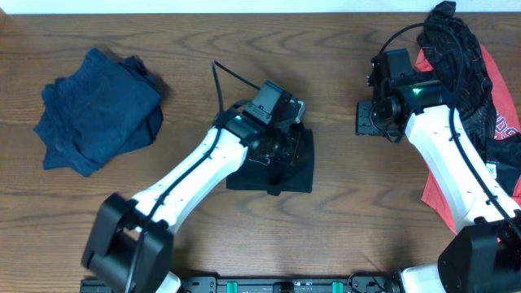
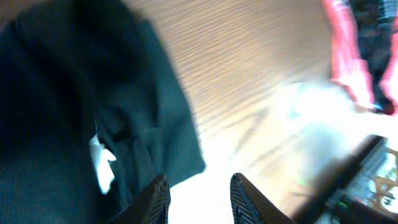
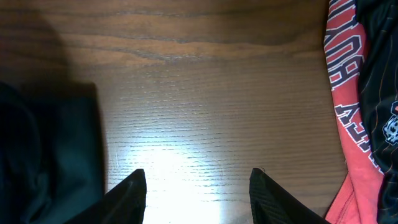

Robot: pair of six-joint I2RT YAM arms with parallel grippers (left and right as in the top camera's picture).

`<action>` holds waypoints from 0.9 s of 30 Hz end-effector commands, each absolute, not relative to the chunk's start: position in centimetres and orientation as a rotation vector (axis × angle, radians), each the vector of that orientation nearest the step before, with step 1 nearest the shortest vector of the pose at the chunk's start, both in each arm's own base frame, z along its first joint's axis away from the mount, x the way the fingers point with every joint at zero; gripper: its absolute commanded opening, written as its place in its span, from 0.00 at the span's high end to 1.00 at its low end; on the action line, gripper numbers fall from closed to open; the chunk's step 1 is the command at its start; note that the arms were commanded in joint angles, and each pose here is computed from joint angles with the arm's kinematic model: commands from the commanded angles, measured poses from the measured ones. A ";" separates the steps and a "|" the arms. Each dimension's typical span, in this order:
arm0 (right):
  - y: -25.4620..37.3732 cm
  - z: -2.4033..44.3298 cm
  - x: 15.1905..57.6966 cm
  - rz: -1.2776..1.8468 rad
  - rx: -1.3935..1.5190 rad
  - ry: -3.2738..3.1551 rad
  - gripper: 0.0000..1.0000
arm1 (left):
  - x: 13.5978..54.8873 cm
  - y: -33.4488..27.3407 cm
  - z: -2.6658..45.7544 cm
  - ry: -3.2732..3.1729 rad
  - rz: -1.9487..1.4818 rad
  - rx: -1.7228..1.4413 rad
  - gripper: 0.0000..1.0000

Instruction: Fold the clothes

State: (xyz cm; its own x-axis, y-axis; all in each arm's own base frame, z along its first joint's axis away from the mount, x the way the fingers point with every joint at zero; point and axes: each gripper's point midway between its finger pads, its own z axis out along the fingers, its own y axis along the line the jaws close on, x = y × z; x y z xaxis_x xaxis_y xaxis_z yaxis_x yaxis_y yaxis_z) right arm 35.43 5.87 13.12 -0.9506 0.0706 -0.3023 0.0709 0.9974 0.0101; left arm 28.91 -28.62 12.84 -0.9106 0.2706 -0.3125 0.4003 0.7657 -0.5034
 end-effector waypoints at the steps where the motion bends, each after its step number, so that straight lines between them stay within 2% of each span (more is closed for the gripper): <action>1: 6.6 13.2 35.5 0.068 0.062 2.838 0.48 | 30.0 -26.9 19.1 2.548 -0.920 0.553 0.66; 6: 13.1 14.5 35.0 0.513 -0.399 2.749 0.48 | 33.0 -18.0 20.8 2.544 -0.602 0.260 0.66; 10: 18.1 16.6 33.5 0.845 -0.660 2.592 0.49 | 33.9 -14.1 19.9 2.592 -0.531 0.117 0.66; 13: 19.7 16.4 32.4 0.869 -0.721 2.596 0.44 | 34.3 -13.0 17.9 2.646 -0.511 0.066 0.66; 19: 22.4 14.5 31.6 0.886 -0.807 2.620 0.44 | 34.9 -13.2 12.9 2.789 -0.488 0.045 0.66; 23: 23.1 11.2 31.6 0.906 -0.790 2.716 0.44 | 35.2 -13.3 9.2 2.884 -0.470 0.028 0.66; 27: 22.8 7.0 31.4 0.899 -0.747 2.852 0.49 | 35.5 -13.3 6.1 2.949 -0.455 0.017 0.66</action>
